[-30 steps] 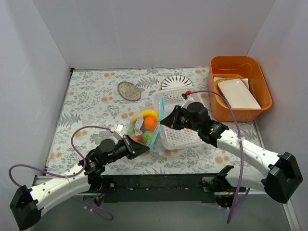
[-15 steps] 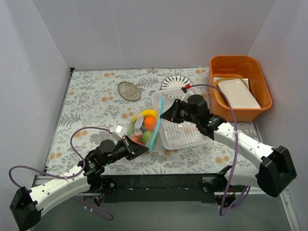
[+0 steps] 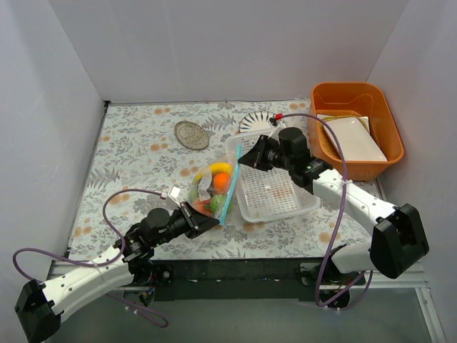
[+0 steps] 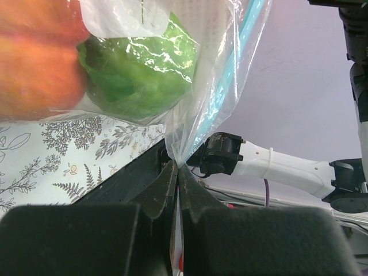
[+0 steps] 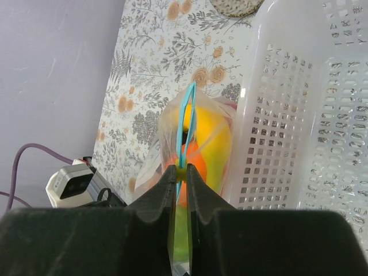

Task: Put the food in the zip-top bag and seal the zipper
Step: Zip the zipper food storage bag at the center of the board.

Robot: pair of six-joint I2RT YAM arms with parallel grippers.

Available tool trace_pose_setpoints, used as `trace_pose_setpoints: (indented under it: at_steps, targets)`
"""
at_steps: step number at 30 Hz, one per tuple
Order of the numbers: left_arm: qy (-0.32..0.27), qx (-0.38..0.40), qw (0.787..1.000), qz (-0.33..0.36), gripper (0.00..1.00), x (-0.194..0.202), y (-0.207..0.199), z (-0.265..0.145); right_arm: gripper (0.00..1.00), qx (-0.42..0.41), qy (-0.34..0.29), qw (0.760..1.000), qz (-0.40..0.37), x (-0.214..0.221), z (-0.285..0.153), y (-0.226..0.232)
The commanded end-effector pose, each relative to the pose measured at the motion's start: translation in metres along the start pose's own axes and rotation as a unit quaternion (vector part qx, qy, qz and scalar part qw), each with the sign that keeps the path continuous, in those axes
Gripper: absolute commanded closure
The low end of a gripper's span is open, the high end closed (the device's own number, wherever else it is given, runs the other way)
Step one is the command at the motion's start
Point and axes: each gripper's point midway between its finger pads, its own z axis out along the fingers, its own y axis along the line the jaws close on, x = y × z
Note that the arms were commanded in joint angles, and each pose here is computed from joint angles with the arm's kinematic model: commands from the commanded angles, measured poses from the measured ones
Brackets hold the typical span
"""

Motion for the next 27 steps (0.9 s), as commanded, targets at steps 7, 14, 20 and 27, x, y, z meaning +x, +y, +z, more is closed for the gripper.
trace_pose_setpoints:
  at_steps: [7,14,20,27]
  targets:
    - [0.008,-0.03,0.996,-0.087,1.0,0.005,0.01,-0.003,0.94,-0.039,-0.083,0.995,-0.037,-0.069,0.004,0.025]
    - [0.01,-0.03,0.996,-0.088,1.0,0.006,0.01,-0.004,0.94,-0.043,-0.086,0.995,-0.038,-0.079,0.011,0.023]
    - [0.006,-0.028,0.995,-0.09,1.0,0.005,0.011,-0.005,0.94,-0.045,-0.085,0.995,-0.037,-0.084,0.017,0.02]
    - [0.003,-0.029,0.995,-0.094,1.0,0.004,0.014,-0.005,0.94,-0.047,-0.087,0.994,-0.037,-0.092,0.023,0.017]
